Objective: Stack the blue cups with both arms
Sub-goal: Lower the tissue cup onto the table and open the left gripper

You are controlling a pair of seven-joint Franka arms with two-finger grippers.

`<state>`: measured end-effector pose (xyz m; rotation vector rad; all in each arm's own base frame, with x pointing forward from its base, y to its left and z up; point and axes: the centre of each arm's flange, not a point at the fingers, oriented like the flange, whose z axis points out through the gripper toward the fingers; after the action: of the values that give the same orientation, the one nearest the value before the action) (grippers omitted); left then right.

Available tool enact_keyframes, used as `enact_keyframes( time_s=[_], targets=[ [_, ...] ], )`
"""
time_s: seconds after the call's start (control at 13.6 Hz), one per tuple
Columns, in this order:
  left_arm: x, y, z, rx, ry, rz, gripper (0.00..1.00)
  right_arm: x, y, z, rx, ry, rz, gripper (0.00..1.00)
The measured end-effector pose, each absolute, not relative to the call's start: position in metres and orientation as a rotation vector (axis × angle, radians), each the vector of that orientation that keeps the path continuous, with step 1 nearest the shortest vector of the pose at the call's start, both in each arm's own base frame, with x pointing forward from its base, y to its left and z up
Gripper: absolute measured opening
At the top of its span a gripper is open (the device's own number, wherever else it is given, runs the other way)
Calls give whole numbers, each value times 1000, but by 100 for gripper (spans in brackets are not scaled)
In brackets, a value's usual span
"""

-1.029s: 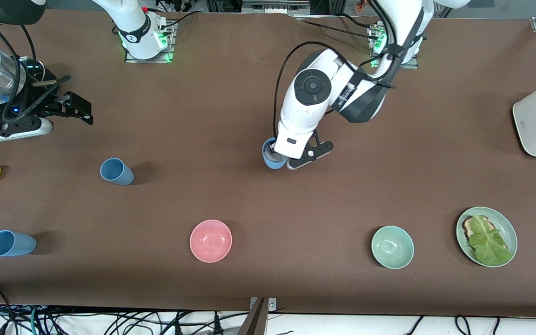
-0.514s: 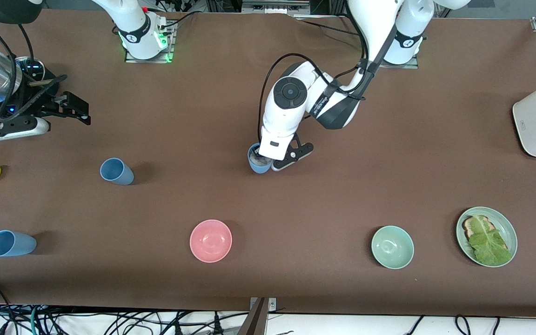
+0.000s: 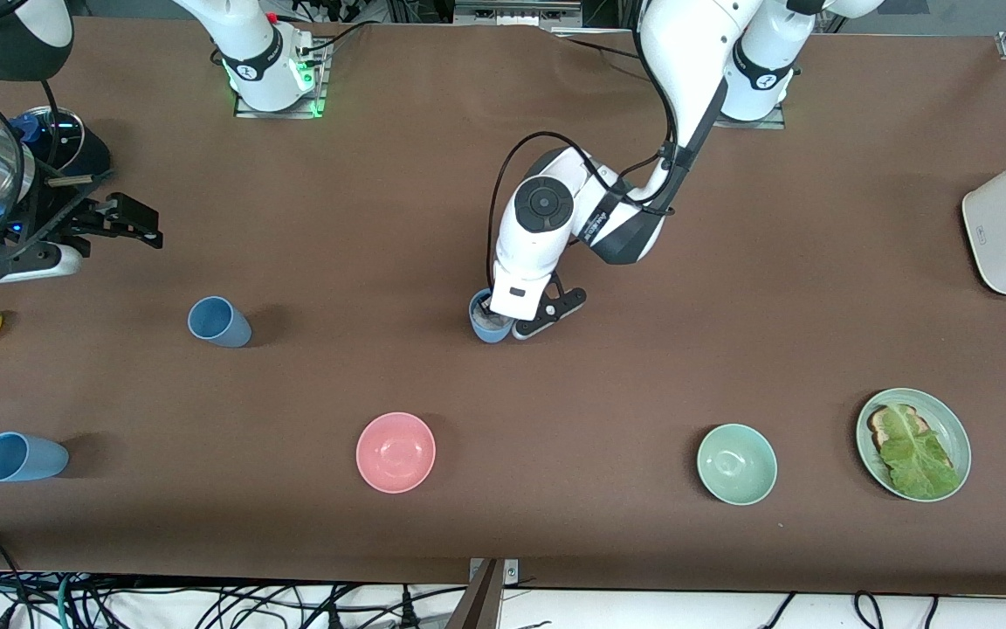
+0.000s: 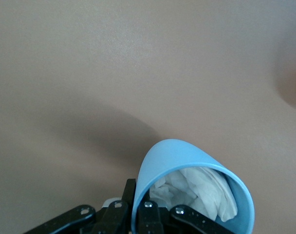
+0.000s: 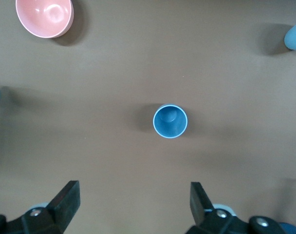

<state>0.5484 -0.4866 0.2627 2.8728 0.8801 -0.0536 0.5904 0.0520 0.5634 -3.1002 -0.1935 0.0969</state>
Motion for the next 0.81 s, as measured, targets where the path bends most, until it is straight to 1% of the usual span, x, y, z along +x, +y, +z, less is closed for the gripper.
enact_keyframes(
  time_s=[0.44,0.66,0.73,0.81],
  targets=[
    [550,-487,236,2868,886,-42,6,598,54,542,-3102,-197,149,100],
    [550,-487,235,2867,884,-40,6,600,54,539,-3103,-197,153,100],
    [550,-487,235,2866,883,-40,8,600,54,540,-3104,-197,147,100],
    [551,-487,235,2866,884,-39,15,601,54,540,-3106,-198,141,100]
  ],
)
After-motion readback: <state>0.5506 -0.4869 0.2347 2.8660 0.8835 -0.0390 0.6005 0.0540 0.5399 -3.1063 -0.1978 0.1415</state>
